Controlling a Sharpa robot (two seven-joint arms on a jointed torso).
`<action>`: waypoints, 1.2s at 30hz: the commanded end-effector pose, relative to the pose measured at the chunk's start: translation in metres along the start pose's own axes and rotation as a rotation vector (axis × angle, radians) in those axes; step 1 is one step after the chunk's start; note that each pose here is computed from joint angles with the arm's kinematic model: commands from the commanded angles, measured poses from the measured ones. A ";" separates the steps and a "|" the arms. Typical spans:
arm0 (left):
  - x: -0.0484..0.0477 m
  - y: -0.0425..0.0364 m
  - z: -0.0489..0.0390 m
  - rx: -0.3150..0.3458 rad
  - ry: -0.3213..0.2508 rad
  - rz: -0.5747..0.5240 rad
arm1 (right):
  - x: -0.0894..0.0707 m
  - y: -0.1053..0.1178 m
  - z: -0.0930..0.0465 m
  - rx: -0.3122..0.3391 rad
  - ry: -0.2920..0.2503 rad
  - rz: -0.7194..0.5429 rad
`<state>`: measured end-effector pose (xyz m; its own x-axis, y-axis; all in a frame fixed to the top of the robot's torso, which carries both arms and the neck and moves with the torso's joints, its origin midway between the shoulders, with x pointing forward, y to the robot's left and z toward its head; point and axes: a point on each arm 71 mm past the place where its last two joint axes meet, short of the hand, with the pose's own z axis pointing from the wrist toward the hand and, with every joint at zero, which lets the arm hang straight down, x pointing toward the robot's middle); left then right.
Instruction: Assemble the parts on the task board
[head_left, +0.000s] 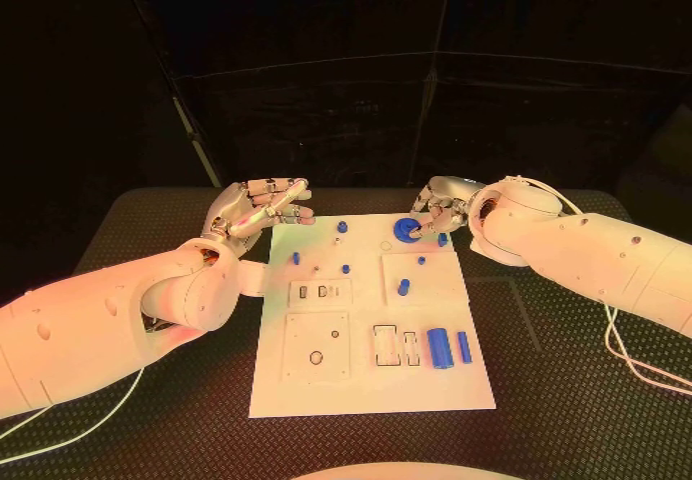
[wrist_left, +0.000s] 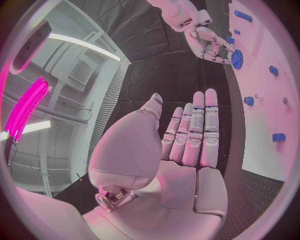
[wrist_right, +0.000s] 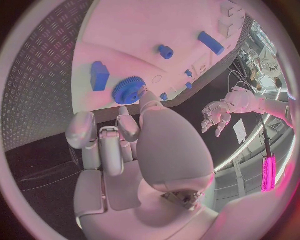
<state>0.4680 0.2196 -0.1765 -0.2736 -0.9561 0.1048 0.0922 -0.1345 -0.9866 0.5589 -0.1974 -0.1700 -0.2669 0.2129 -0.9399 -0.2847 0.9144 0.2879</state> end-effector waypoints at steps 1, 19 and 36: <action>0.0020 -0.0014 0.0008 0.009 0.016 -0.004 | -0.002 0.005 0.000 -0.027 -0.014 -0.037; 0.0014 -0.0007 0.0014 0.007 0.015 -0.004 | 0.004 0.007 0.008 -0.022 0.010 -0.094; 0.0015 -0.0003 0.0018 0.004 0.017 -0.005 | 0.009 0.010 0.012 -0.023 0.026 -0.124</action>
<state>0.4693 0.2194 -0.1775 -0.2755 -0.9555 0.1058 0.0882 -0.1347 -0.9870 0.5655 -0.1834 -0.1733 -0.2431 0.1209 -0.9624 -0.3268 0.9240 0.1986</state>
